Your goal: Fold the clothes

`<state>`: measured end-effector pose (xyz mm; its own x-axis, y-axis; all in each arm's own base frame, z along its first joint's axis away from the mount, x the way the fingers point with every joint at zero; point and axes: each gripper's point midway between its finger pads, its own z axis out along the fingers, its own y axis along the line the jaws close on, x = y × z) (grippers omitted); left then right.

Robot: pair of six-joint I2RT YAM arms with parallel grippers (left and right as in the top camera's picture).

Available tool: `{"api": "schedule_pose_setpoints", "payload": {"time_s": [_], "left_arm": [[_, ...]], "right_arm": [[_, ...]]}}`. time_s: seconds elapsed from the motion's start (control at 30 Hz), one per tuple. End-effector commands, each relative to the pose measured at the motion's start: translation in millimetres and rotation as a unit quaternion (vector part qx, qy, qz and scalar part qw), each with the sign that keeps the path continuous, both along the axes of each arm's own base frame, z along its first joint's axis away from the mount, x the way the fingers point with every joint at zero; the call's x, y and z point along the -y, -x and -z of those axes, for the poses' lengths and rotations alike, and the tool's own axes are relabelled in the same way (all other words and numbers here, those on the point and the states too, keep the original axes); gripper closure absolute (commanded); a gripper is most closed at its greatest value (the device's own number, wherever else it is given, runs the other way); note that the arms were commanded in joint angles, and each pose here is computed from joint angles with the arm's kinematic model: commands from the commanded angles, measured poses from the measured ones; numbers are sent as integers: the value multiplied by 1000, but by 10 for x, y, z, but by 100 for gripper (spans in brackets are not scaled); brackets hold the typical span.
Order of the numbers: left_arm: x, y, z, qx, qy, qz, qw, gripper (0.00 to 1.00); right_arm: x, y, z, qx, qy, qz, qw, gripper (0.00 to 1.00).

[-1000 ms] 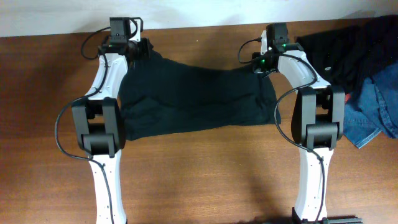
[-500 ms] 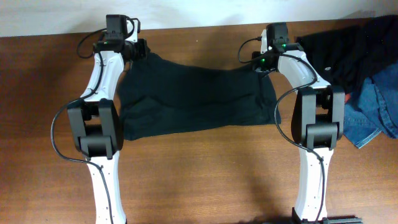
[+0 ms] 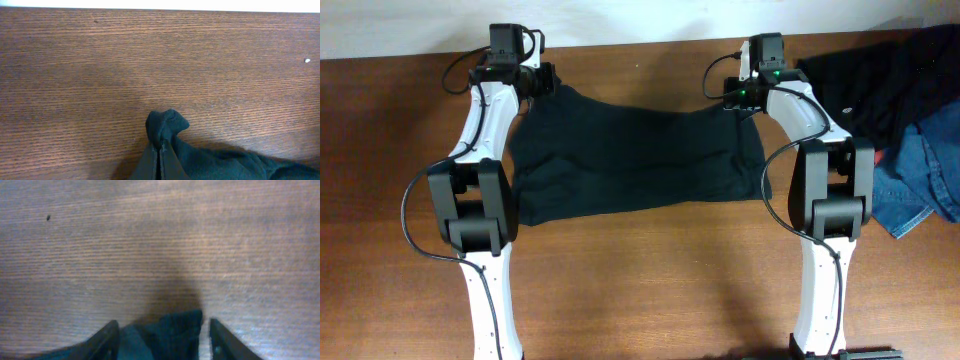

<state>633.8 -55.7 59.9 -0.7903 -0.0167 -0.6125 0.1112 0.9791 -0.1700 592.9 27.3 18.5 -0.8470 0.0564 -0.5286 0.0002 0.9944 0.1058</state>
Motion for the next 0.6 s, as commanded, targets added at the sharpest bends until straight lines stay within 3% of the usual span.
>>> {"api": "schedule_pose_setpoints", "payload": {"time_s": [0.0,0.13,0.3,0.47,0.57], "left_arm": [[-38,-51,-405,35,-1,-3,999,99],[-38,-51,-405,35,0,-3,999,99],[-39,-52,-405,35,-1,-3,999,99],[-38,-53,-406,35,-1,-3,999,99],[-38,-54,-407,35,0,-3,999,99]], "right_arm": [[-55,21,-125,5,-1,-2,1000,54],[-50,88,-6,-15,0,-2,1000,55],[-50,100,41,-20,0,-2,1000,65],[-51,78,30,-15,0,-2,1000,96],[-51,79,31,-15,0,-2,1000,96]]}}
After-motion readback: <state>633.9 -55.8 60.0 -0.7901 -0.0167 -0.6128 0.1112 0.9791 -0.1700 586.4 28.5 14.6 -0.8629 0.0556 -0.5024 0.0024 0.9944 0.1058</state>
